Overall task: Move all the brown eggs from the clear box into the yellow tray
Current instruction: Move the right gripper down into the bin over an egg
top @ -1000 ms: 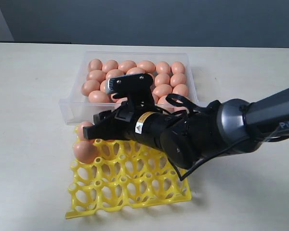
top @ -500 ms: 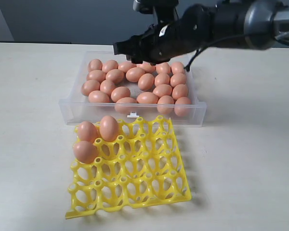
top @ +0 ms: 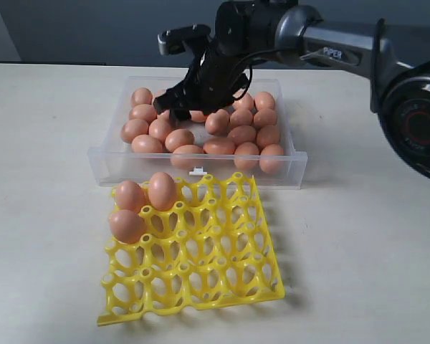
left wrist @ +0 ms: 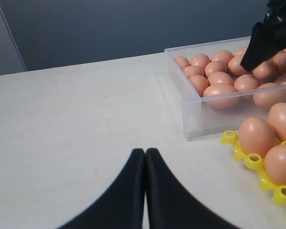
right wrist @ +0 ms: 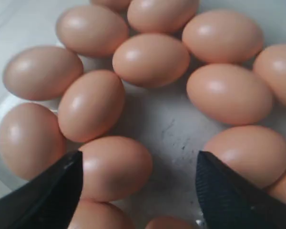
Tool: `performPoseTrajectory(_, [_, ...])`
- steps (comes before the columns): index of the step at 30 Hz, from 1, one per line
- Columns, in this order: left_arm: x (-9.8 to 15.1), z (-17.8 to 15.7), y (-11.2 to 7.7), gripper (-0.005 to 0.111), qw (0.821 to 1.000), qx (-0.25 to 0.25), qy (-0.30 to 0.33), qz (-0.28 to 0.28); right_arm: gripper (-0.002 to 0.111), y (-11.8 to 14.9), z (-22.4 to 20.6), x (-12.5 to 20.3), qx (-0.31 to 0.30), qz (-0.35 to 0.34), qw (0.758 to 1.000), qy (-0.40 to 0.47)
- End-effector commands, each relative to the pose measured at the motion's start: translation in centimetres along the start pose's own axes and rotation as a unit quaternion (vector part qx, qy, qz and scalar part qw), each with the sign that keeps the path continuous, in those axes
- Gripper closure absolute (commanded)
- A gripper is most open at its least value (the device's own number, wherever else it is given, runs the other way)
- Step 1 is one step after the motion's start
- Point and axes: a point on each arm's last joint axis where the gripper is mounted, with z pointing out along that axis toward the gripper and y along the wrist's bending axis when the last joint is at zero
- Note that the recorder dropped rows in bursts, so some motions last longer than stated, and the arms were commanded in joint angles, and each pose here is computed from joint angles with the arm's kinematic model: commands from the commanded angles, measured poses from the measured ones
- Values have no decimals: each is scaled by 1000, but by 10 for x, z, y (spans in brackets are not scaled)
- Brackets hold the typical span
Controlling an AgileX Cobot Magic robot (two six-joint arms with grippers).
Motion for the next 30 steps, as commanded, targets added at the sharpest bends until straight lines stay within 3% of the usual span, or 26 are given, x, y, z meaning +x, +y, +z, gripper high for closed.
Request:
performPoseTrajectory(1, [0,0,0,106,1000,-2,-6,-1,38,-2,24,12,-14,7,999,48])
performPoseTrajectory(10, [0,0,0,106,1000,-2,-6,-1,38,1,34,10,-41,43,998,22])
performPoseTrajectory(13, [0,0,0,106,1000,-2,-6,-1,57,2,34,9,-46,56,997,16])
performPoseTrajectory(16, [0,0,0,106,1000,-2,-6,-1,88,2,34,9,-45,81,996,16])
performPoseTrajectory(19, [0,0,0,106,1000,-2,-6,-1,109,2,33,8,-45,82,996,13])
performPoseTrajectory(26, [0,0,0,106,1000,-2,-6,-1,105,2,22,1,-41,76,996,-3])
performPoseTrajectory(28, [0,0,0,106,1000,-2,-6,-1,95,2,18,-4,-41,74,996,-13])
performPoseTrajectory(30, [0,0,0,106,1000,-2,-6,-1,77,3,15,-9,-42,71,996,-24])
